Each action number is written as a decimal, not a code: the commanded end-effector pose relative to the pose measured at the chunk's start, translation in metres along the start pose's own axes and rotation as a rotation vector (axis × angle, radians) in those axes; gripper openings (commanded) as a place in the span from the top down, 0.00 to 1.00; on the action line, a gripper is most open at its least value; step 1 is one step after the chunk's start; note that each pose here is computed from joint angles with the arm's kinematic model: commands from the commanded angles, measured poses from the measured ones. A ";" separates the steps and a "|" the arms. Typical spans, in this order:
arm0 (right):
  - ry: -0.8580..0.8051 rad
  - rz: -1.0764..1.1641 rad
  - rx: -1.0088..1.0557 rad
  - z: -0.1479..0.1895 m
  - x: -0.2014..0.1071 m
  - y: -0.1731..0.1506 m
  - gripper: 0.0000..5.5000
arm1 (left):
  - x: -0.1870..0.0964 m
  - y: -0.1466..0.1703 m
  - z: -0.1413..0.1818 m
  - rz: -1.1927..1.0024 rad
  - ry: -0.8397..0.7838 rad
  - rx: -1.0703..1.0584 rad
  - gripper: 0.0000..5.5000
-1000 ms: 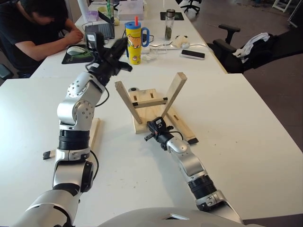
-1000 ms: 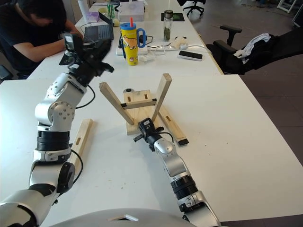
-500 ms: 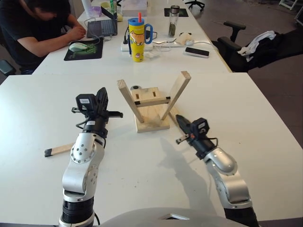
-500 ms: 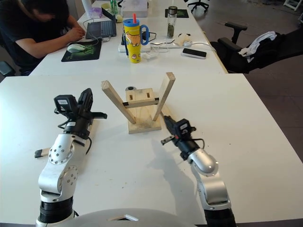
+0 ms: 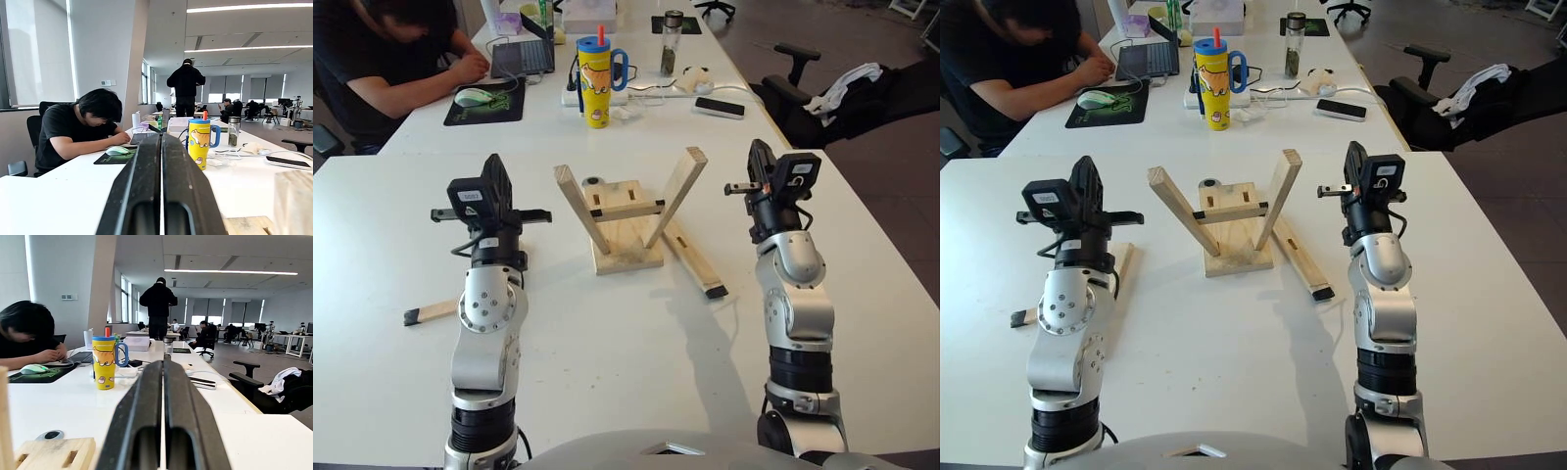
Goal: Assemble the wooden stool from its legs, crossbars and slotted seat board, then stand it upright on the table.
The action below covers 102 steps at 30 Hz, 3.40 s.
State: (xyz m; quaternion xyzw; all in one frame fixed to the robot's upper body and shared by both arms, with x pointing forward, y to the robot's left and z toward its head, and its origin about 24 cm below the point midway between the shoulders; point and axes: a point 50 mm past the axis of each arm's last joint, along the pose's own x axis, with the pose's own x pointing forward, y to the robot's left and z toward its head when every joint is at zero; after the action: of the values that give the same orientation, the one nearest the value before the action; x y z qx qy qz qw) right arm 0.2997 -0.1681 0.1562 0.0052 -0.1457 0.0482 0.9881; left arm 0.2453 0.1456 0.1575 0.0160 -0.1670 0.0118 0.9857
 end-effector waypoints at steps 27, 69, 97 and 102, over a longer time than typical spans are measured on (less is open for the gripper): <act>0.177 0.821 -0.125 -0.045 0.036 0.043 1.00 | -0.008 0.082 -0.037 -1.131 0.829 0.296 1.00; 0.784 1.448 -0.778 -0.132 -0.036 0.027 1.00 | -0.057 0.075 -0.033 -1.306 1.020 0.150 1.00; 0.721 1.562 -0.542 -0.108 -0.084 0.092 1.00 | 0.009 0.009 -0.131 -0.922 0.721 0.627 1.00; 0.582 1.481 -0.517 -0.100 -0.070 0.100 1.00 | 0.011 0.022 -0.127 -0.882 0.723 0.620 1.00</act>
State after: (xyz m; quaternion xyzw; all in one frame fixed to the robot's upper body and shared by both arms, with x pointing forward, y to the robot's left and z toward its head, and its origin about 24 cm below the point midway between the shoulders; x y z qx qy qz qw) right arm 0.2536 -0.0649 0.0607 -0.3306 0.1039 0.6669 0.6597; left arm 0.2984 0.1622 0.0426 0.3665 0.1981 -0.3529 0.8378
